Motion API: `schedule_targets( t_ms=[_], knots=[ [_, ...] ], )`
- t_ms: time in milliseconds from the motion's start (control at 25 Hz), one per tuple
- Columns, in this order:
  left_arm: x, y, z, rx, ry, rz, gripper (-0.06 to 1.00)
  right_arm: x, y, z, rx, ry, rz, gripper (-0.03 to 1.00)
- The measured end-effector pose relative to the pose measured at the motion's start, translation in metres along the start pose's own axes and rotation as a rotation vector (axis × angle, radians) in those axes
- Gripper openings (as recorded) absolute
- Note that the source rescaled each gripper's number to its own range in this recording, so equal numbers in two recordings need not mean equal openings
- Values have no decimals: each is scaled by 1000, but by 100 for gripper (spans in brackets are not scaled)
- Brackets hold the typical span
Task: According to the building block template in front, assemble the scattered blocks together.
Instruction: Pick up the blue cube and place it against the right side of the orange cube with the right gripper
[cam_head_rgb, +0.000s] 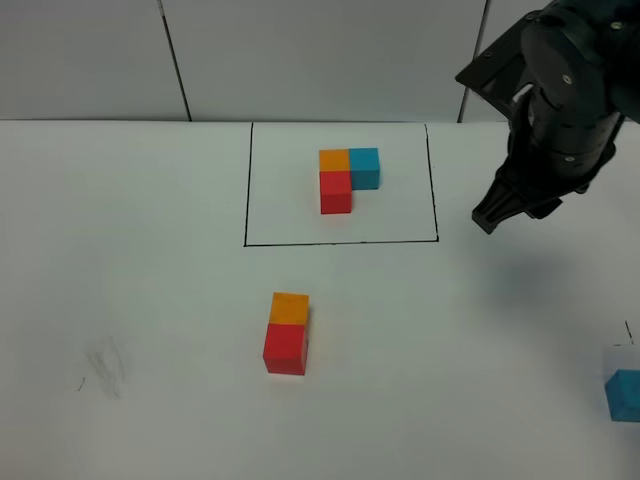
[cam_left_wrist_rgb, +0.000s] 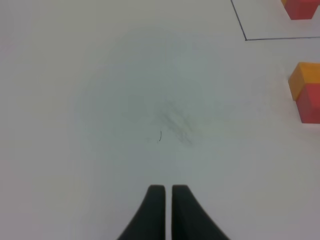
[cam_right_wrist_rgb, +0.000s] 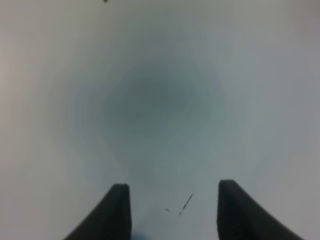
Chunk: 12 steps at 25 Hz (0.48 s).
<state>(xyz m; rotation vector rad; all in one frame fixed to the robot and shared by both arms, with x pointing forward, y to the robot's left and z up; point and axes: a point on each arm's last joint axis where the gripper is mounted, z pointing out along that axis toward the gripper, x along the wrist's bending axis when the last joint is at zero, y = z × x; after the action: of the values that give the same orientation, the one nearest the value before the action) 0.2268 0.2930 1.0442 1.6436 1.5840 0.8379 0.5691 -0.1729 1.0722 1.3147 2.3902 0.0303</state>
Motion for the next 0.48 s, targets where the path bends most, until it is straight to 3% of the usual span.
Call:
schedule_targets(
  t_ms=[480],
  knots=[
    [0, 0, 0, 0, 0, 0, 1, -17, -81, 14, 31, 30, 193, 48]
  ],
)
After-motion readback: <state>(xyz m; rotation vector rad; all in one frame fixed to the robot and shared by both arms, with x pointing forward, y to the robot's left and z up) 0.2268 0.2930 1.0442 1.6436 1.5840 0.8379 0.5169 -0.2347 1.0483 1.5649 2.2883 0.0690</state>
